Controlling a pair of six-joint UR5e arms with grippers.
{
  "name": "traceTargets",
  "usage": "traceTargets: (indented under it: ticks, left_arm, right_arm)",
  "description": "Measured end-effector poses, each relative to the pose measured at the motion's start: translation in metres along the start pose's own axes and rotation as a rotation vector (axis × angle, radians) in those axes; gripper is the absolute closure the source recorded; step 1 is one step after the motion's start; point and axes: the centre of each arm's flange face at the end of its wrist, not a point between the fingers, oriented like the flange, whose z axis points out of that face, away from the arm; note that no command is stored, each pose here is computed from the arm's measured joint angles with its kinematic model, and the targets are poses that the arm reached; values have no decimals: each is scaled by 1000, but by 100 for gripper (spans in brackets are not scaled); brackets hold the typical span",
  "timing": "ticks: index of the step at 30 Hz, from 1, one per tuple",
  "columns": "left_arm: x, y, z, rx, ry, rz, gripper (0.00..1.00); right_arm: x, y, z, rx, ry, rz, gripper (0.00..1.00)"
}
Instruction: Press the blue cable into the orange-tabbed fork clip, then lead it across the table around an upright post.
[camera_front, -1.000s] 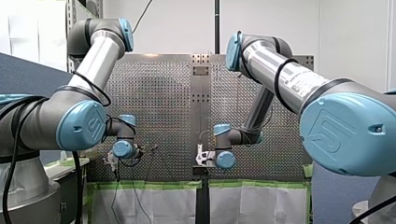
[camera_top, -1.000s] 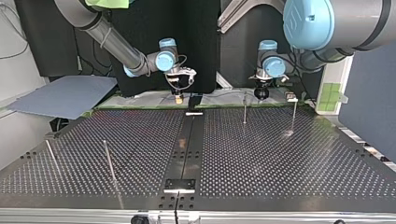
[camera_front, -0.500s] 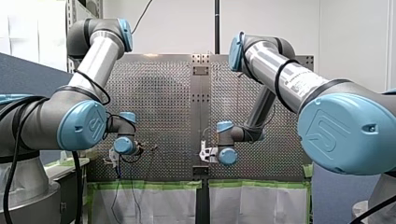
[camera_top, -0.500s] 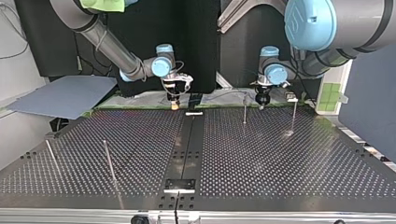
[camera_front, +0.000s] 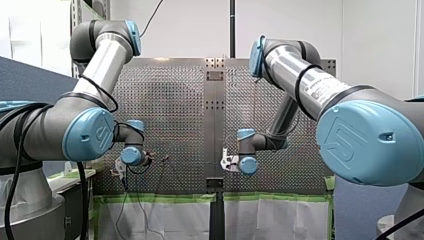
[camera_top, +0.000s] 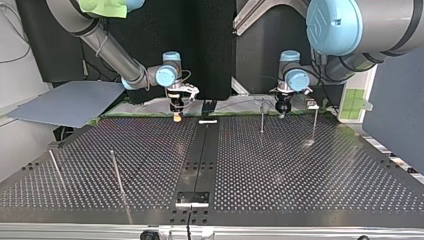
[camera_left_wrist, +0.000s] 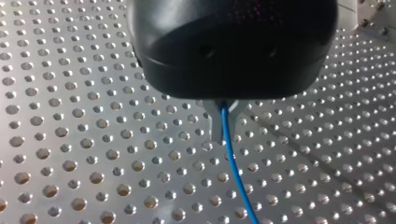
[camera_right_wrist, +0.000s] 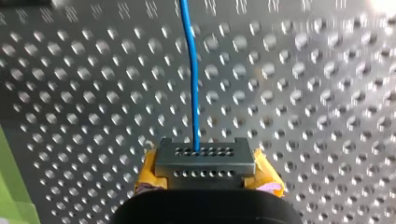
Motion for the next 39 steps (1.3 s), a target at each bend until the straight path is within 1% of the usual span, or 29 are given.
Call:
traceTargets:
  ticks: [3,6,10,13,14,15,16,17,18,19,20,21,22,23,24,25,26,27,28,31,39]
  left_arm:
    - [-2,1,2,1,-4,-1,100]
    - [-4,3,4,-10,-13,-5,100]
    - [-7,6,6,-22,-22,-7,100]
    - [-8,7,7,-20,-22,-8,100]
    - [-7,7,7,-16,-20,-8,89]
    - [-7,7,6,-12,-18,-8,89]
    - [-6,7,5,-7,-14,-7,78]
    - [-5,7,5,-5,-11,-6,64]
    - [-4,7,4,-4,-8,-5,64]
    - [-3,7,2,-4,-3,-2,47]
    - [-1,8,0,-5,0,2,37]
    - [0,8,-1,-6,4,8,37]
    - [1,9,-3,-9,8,16,23]
    - [2,10,-5,-13,11,22,16]
    - [3,10,-6,-17,13,25,16]
    - [4,11,-7,-24,16,24,7]
    - [5,12,-8,-29,19,22,3]
    - [5,12,-9,-34,22,19,3]
    - [6,12,-10,-37,27,19,0]
    - [8,11,-12,-40,44,33,0]
    - [15,6,-19,-5,111,75,0]
  right_arm:
    - [4,4,4,-9,9,5,100]
    - [7,5,7,-12,17,7,100]
    - [8,6,9,-14,20,9,100]
    - [8,6,9,-13,19,8,100]
    - [8,6,9,-12,19,7,100]
    - [8,6,9,-12,18,7,100]
    - [8,6,9,-12,17,7,100]
    - [8,6,9,-11,17,6,100]
    - [8,6,9,-11,16,6,100]
    - [8,6,9,-11,15,6,100]
    - [8,6,9,-10,15,6,100]
    - [8,5,8,-10,14,5,100]
    - [8,5,8,-9,14,5,100]
    - [8,5,8,-9,13,5,100]
    - [8,5,8,-8,13,4,100]
    - [8,4,8,-8,13,4,100]
    - [8,4,8,-7,13,4,100]
    - [8,3,8,-7,12,4,100]
    - [7,3,7,-7,12,4,100]
    - [7,2,7,-5,11,4,100]
    - [6,1,6,-3,9,6,100]
